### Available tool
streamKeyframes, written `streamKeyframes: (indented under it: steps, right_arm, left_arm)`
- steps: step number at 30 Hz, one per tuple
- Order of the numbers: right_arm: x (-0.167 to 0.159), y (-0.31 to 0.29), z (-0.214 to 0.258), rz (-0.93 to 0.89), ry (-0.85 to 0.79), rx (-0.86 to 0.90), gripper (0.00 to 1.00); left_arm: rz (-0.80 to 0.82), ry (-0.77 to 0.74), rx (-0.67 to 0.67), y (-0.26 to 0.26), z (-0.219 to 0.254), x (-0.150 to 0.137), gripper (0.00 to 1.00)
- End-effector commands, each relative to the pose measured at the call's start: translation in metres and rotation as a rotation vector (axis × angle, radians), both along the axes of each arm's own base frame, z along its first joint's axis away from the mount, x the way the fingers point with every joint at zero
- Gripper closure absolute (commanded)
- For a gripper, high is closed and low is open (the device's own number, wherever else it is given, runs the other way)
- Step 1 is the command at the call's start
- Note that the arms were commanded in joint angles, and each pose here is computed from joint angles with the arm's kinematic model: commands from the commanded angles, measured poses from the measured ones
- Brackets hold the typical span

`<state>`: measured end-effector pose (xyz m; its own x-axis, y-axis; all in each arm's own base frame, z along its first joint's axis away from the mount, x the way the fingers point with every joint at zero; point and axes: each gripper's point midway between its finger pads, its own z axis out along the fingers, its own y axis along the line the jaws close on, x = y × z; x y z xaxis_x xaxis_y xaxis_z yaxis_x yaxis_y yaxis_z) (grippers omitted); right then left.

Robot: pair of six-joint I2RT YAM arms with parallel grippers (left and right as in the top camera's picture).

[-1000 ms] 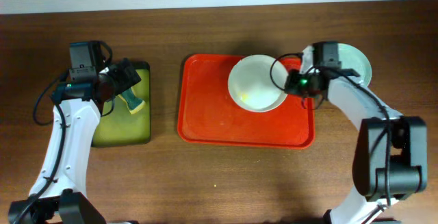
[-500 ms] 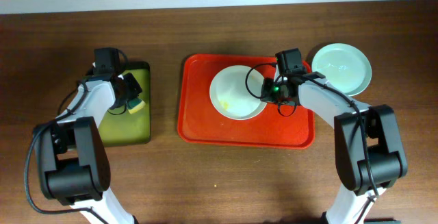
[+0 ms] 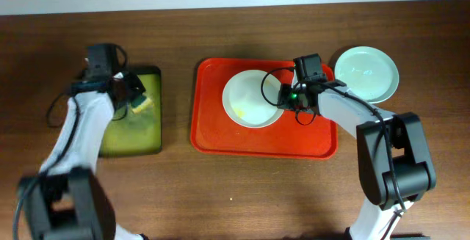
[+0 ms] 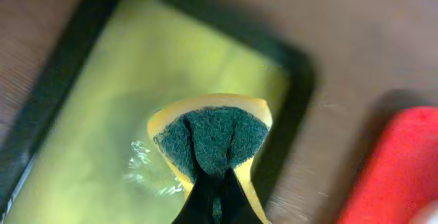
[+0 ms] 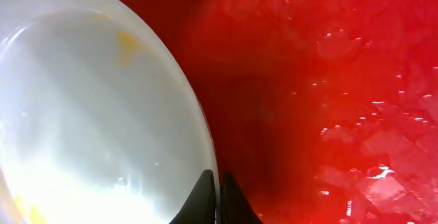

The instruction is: Clean dirty plates on tray and stack at the side

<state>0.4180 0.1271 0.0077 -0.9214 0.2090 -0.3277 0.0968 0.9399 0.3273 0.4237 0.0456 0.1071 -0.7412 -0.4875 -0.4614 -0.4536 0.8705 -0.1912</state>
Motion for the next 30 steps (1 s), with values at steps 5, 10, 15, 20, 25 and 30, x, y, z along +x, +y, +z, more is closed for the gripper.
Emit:
streamKeyframes:
  steps: [5,10,15,20,25,30]
  right_arm:
    - [-0.014,0.004,-0.018,-0.190,0.070,-0.002,0.96]
    - [-0.017,0.029,-0.015,-0.139,0.047,0.009,0.96]
    - [-0.019,0.043,-0.014,-0.106,0.034,0.014,0.96]
    - [-0.019,0.043,-0.014,-0.107,0.034,0.014,0.96]
    - [-0.019,0.043,-0.014,-0.106,0.034,0.013,0.96]
    - [-0.018,0.043,-0.013,-0.107,0.032,0.014,0.96]
  left_arm:
    - [-0.293,-0.056,-0.286,-0.107,0.034,-0.006,1.00]
    - [-0.513,-0.043,-0.261,-0.206,0.016,-0.013,1.00]
    - [-0.577,-0.053,-0.240,-0.261,-0.025,-0.001,1.00]
    - [-0.544,-0.051,-0.165,-0.263,-0.073,0.017,1.00]
    - [-0.437,-0.048,0.151,-0.212,-0.099,0.034,1.00]
    - [-0.313,-0.184,0.311,-0.180,-0.031,0.050,1.00]
